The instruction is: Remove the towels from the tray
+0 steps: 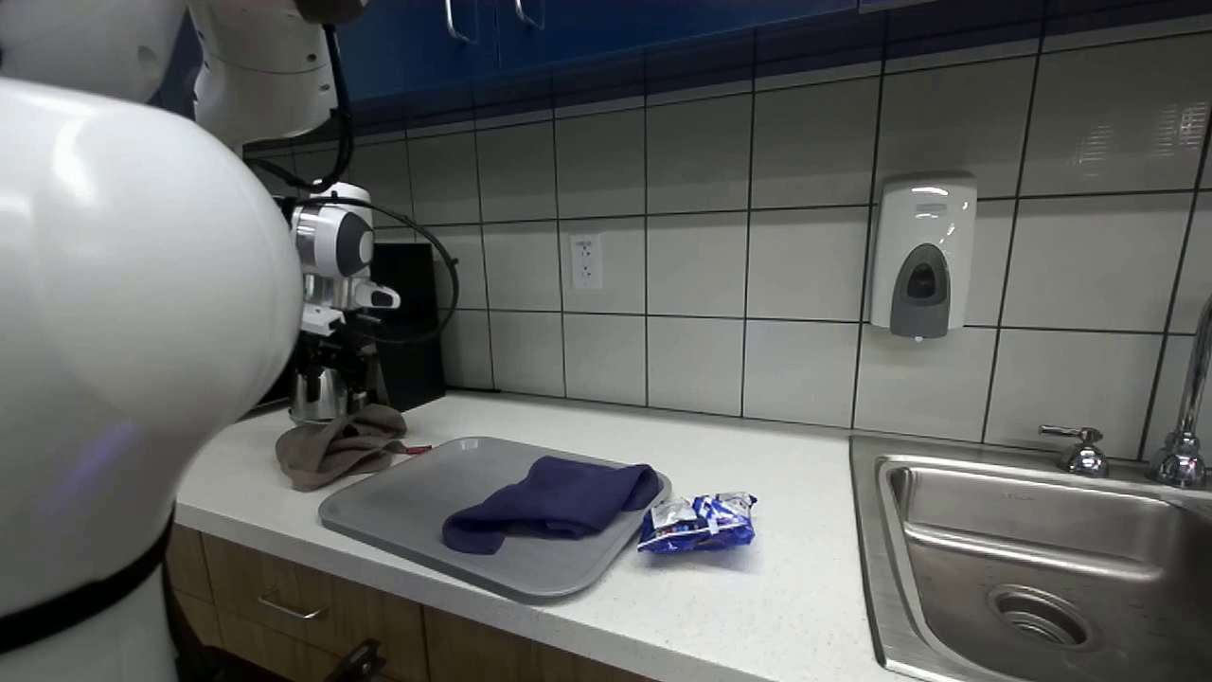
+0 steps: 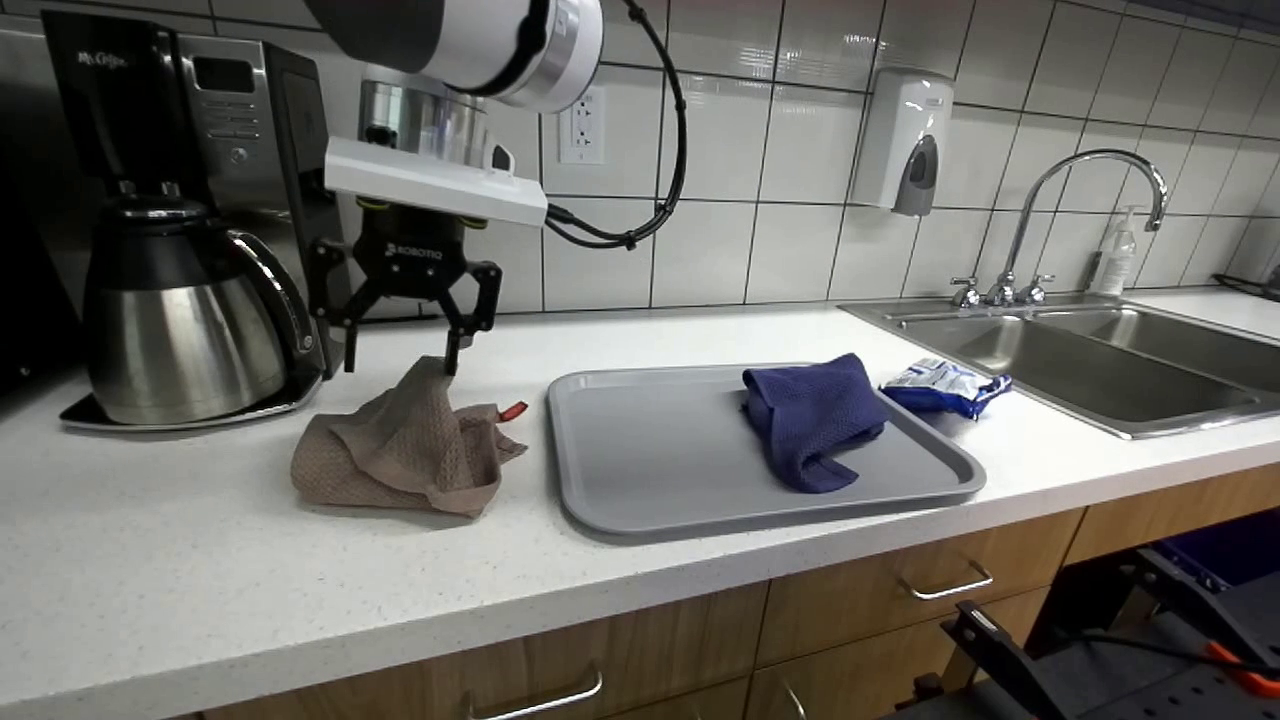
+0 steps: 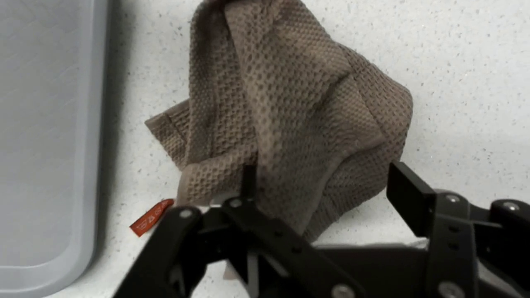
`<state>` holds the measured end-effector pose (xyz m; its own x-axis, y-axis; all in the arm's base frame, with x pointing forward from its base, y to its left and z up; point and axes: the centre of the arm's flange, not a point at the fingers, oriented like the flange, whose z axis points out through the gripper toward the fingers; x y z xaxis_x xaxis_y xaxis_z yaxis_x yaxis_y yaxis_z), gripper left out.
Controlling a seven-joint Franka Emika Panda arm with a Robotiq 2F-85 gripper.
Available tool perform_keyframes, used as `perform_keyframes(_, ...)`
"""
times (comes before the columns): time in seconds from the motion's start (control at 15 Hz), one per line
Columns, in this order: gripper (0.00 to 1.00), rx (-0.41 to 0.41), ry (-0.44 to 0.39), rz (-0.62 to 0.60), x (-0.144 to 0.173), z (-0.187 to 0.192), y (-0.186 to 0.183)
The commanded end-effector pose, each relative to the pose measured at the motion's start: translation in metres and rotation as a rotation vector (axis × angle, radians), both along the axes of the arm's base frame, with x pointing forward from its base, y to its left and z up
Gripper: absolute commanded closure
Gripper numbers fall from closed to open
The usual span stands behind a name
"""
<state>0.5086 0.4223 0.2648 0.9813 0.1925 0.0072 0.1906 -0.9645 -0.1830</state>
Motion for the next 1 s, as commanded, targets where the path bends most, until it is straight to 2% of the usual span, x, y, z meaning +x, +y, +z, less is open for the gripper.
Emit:
perform_keyframes(0.0, 0.00, -0.011, -0.009, -0.018, -0.002, 0.037, -0.020)
perform_keyframes(0.47, 0.00, -0.035, -0.037, -0.079, -0.010, 0.070, -0.072)
perform_keyframes(0.93, 0.00, -0.051, -0.043, -0.142, -0.033, 0.088, -0.139)
